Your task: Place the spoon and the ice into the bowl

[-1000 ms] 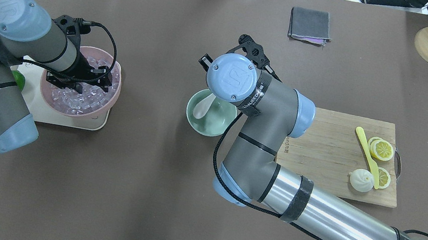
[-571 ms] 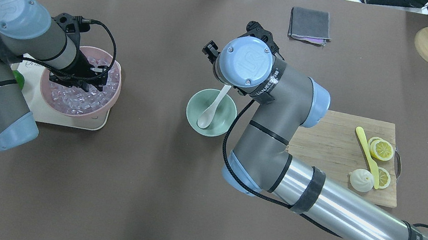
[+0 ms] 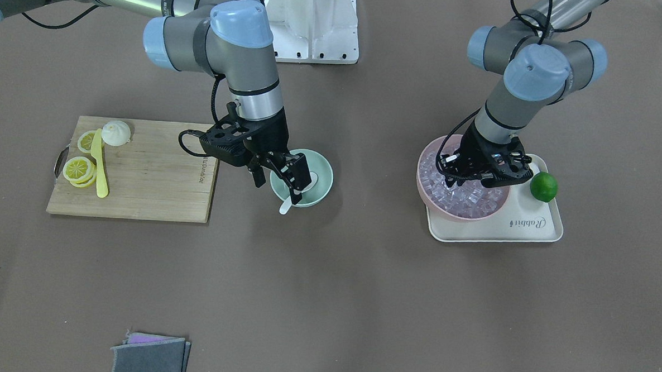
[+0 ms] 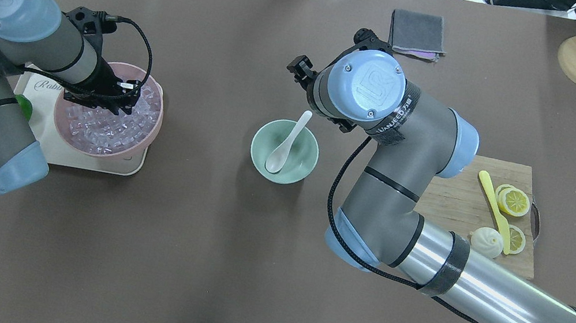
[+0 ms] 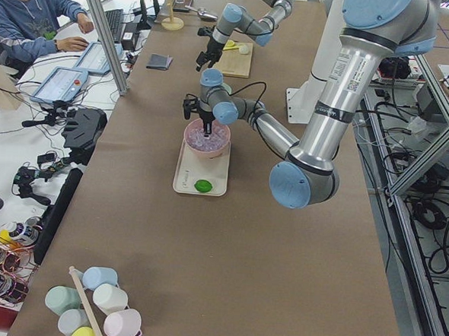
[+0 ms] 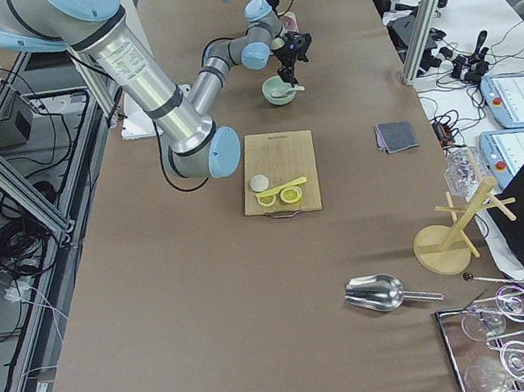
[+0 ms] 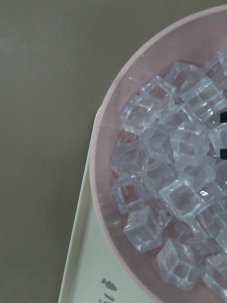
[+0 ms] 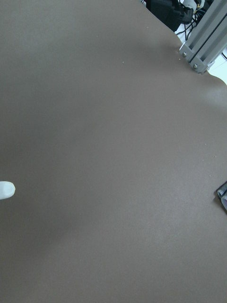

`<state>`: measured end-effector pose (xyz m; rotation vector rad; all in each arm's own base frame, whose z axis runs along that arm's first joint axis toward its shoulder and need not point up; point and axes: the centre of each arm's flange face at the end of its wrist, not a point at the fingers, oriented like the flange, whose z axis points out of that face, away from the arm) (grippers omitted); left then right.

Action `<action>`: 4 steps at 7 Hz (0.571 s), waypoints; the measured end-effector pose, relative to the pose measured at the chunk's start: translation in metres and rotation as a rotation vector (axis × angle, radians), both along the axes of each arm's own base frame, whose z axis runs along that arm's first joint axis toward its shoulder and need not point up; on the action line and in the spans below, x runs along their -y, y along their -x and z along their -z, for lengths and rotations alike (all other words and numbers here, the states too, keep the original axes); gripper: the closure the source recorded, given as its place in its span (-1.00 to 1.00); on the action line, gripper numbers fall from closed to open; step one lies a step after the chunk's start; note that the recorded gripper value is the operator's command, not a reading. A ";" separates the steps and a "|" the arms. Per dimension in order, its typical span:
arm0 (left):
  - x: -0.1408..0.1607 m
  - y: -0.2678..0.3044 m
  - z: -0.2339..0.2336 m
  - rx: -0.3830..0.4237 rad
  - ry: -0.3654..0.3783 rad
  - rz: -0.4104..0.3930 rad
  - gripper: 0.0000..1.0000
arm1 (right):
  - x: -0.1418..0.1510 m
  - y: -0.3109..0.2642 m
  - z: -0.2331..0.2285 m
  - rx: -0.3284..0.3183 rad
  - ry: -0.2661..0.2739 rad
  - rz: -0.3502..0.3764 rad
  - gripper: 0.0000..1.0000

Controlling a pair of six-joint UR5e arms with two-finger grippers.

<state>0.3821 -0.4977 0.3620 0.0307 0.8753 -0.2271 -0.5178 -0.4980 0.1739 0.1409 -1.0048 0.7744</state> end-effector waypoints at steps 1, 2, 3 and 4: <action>0.000 0.000 0.000 0.000 -0.001 0.000 1.00 | -0.003 -0.009 0.004 -0.009 0.005 0.007 -1.00; 0.000 0.001 0.002 -0.003 -0.003 0.000 1.00 | -0.007 -0.024 0.007 -0.015 0.008 0.016 -1.00; -0.001 0.006 0.011 -0.016 -0.012 0.003 1.00 | -0.013 -0.047 0.003 -0.027 0.000 0.038 -1.00; -0.002 0.013 0.033 -0.032 -0.025 0.008 1.00 | -0.019 -0.079 -0.014 -0.047 -0.017 0.076 -1.00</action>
